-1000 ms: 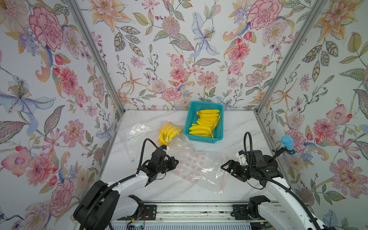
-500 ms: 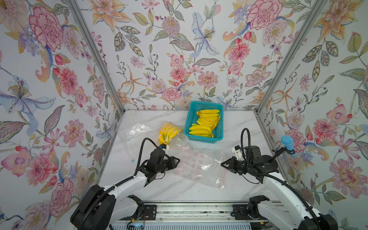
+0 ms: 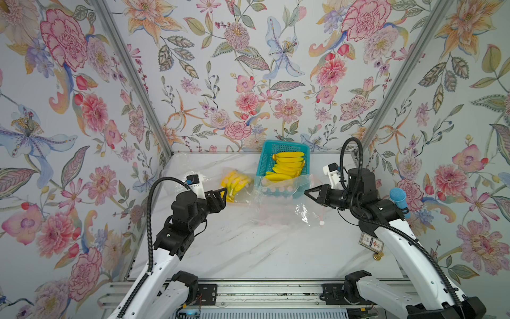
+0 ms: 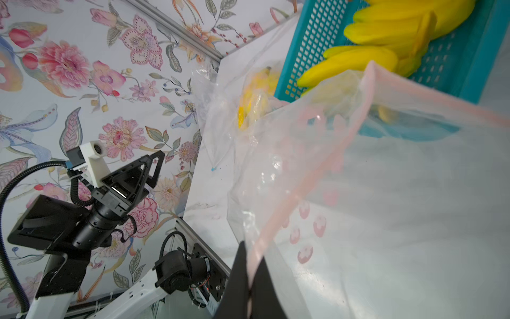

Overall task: Open the zip-top bag and take out the banana
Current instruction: Pick up the zipper food storage bag at the center of the board, then place the zipper food storage bag in the zipper food storage bag.

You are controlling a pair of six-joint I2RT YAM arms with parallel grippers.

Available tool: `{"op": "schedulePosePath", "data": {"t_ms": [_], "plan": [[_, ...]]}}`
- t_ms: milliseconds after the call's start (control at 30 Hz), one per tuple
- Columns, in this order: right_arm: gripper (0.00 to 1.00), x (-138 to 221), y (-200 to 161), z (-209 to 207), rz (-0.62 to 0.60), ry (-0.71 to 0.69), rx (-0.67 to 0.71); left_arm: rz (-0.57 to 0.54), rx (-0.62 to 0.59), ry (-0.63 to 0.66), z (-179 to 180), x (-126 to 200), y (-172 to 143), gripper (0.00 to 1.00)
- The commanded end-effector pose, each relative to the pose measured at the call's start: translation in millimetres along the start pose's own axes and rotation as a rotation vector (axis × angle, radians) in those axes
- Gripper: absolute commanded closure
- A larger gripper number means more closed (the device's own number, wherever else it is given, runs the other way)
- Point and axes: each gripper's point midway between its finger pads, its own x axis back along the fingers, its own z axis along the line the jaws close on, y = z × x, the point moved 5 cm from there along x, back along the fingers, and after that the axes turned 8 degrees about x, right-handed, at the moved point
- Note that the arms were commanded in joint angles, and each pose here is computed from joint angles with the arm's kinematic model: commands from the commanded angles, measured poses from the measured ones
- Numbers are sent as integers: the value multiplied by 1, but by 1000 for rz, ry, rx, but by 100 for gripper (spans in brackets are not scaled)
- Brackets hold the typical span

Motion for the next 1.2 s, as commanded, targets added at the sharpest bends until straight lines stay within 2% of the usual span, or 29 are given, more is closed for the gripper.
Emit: {"op": "schedulePosePath", "data": {"t_ms": [0, 100, 233, 333, 533, 667, 767, 867, 1033, 1167], "plan": [[100, 8, 36, 24, -71, 28, 22, -5, -45, 129, 19, 9, -2, 28], [100, -8, 59, 61, -87, 184, 26, -127, -9, 131, 19, 28, 11, 28], [100, -53, 77, 112, -48, 373, 66, -241, 34, 77, 15, 48, 19, 29], [100, -92, 86, 150, 4, 470, 129, -231, 50, 49, 15, 52, 12, 29], [100, -156, 100, 217, 69, 674, 206, -213, 56, 71, 25, 69, -2, 29], [100, -192, 105, 238, 86, 759, 184, -198, 61, 84, 30, 77, -9, 29], [99, -227, 99, 230, 101, 781, 119, -198, 66, 91, 33, 83, -12, 29], [98, -272, 83, 201, 143, 737, 83, -192, 80, 96, 36, 87, -16, 29], [99, -355, 57, 124, 173, 605, 27, -185, 114, 103, 39, 94, -21, 29], [99, -399, 44, 72, 142, 521, -42, -168, 107, 124, 39, 102, -21, 28]]}}
